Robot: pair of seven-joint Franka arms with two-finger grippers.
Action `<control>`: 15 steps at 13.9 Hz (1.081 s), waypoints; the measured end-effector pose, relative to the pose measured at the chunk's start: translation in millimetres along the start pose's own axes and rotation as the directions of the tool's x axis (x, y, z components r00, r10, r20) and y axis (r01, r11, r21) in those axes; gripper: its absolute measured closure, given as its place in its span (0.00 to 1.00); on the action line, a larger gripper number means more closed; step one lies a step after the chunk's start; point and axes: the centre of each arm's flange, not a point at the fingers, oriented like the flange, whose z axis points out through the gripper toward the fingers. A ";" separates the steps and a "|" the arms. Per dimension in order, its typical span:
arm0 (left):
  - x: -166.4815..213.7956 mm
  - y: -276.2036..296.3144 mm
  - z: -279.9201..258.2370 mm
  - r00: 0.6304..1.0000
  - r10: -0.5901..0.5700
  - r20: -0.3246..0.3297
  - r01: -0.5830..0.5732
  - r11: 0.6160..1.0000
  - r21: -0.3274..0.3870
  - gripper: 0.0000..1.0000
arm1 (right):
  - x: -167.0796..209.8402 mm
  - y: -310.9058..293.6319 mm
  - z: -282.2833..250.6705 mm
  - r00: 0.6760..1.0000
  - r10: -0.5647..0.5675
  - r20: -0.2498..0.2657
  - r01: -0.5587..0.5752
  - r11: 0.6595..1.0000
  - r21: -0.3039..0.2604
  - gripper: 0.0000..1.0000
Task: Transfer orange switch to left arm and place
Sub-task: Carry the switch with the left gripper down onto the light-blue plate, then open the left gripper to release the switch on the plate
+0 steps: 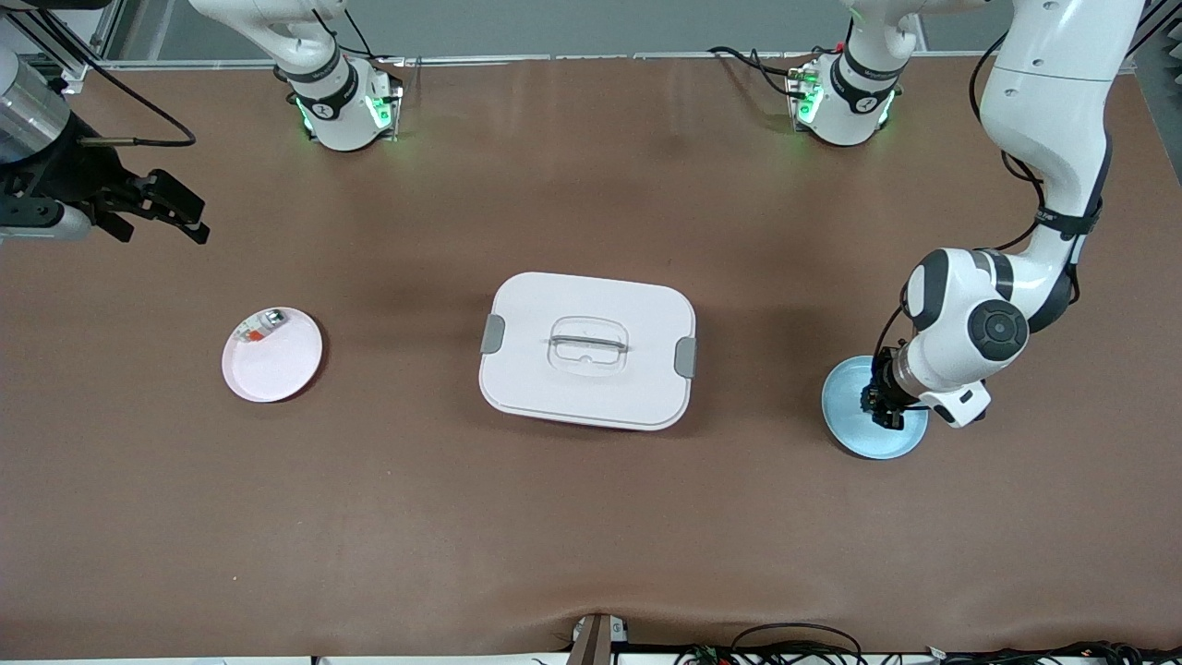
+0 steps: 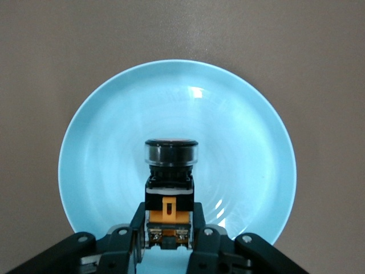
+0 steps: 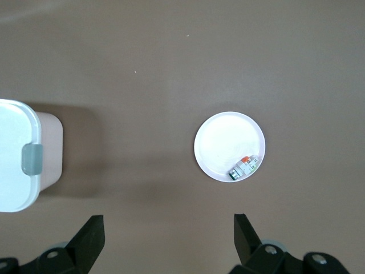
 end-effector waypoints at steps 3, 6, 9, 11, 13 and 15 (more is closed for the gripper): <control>0.0 -0.7 5.3 1.000 0.005 -0.003 -0.005 1.000 0.005 0.67 | -2.8 -0.4 6.1 0.998 -0.057 0.027 0.058 0.998 -0.027 0.00; 0.7 -2.3 12.9 1.000 0.014 -0.010 -0.014 1.000 0.015 0.67 | -1.9 0.8 11.9 0.997 -0.059 0.040 0.060 0.998 -0.031 0.00; 0.9 -3.3 18.2 1.000 0.014 -0.009 -0.014 1.000 0.022 0.67 | -0.2 1.9 16.3 0.998 -0.034 0.048 0.036 0.999 -0.029 0.00; 1.1 -3.6 19.6 1.000 0.014 -0.009 -0.014 1.000 0.024 0.67 | -0.3 1.0 16.5 0.998 -0.031 0.049 0.032 0.999 -0.029 0.00; 1.1 -3.4 19.7 1.000 0.014 -0.009 -0.014 1.000 0.022 0.67 | -0.4 -0.3 16.5 0.998 -0.033 0.048 0.034 0.999 -0.028 0.00; 1.5 -2.8 19.1 1.000 0.015 -0.010 -0.015 1.000 0.019 0.67 | 0.5 -1.8 15.7 0.999 -0.035 0.039 0.036 0.999 -0.025 0.00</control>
